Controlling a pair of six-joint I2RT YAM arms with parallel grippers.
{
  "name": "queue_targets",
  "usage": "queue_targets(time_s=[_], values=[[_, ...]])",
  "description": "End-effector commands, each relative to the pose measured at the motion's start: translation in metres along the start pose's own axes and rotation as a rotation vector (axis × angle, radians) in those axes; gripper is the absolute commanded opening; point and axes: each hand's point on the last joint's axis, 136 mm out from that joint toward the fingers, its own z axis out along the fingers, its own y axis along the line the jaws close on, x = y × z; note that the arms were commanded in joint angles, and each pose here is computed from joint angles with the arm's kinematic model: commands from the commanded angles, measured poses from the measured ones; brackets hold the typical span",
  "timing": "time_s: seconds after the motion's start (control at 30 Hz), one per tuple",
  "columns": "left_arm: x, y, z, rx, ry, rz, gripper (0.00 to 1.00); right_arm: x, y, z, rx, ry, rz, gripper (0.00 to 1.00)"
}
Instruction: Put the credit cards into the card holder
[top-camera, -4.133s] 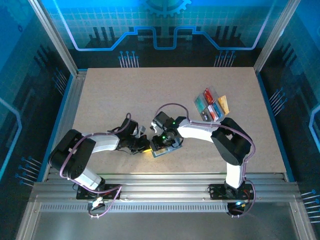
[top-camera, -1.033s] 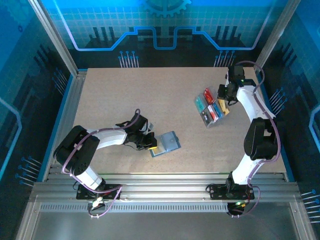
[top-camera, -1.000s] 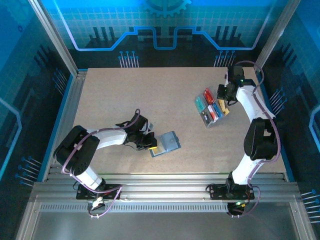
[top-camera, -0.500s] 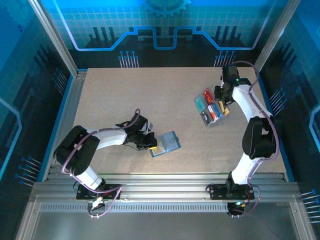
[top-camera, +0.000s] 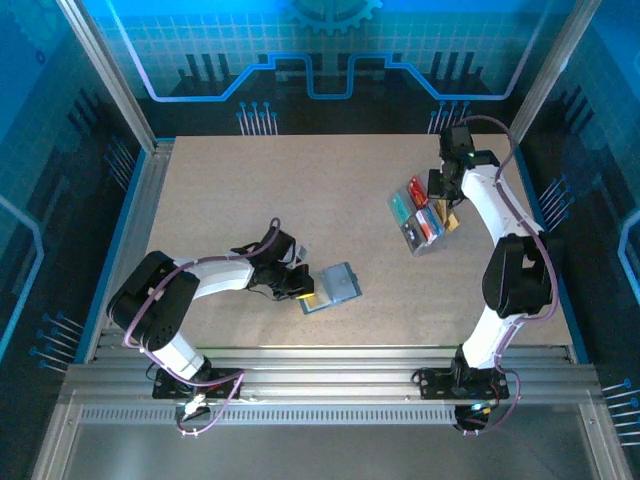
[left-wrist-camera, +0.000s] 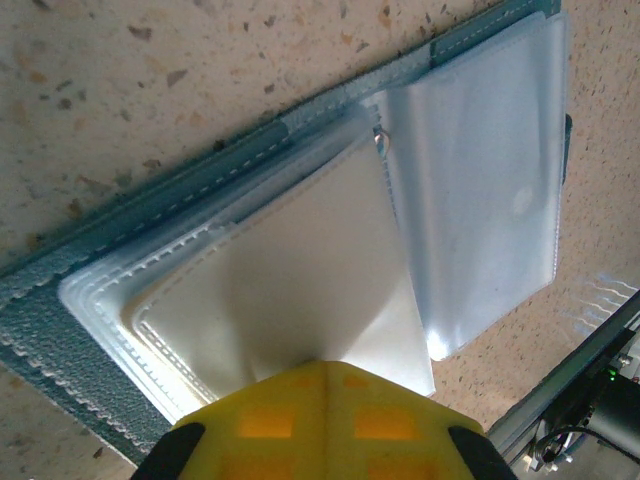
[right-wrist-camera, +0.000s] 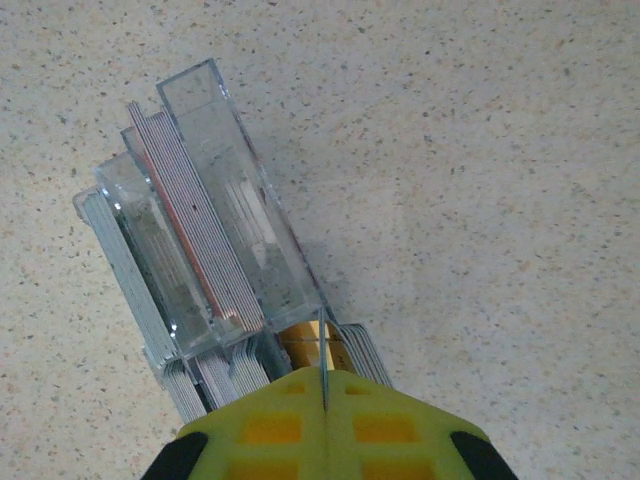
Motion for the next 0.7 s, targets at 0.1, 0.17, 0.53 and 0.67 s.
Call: queue_targets(time_s=[0.1, 0.17, 0.53, 0.67], values=[[0.007, 0.013, -0.001, -0.038, 0.011, -0.037, 0.03, -0.005, -0.006, -0.016, 0.119, -0.005, -0.079, 0.00], [0.007, 0.013, -0.001, -0.040, 0.010, -0.039, 0.03, -0.007, -0.007, -0.020, 0.145, -0.015, -0.092, 0.00], [0.006, 0.009, -0.006, -0.034, 0.005, -0.029, 0.03, -0.023, 0.026, -0.069, 0.209, -0.155, -0.201, 0.00], [0.005, 0.009, -0.008, -0.034, 0.003, -0.029, 0.03, -0.017, 0.050, -0.084, 0.221, -0.175, -0.263, 0.00]])
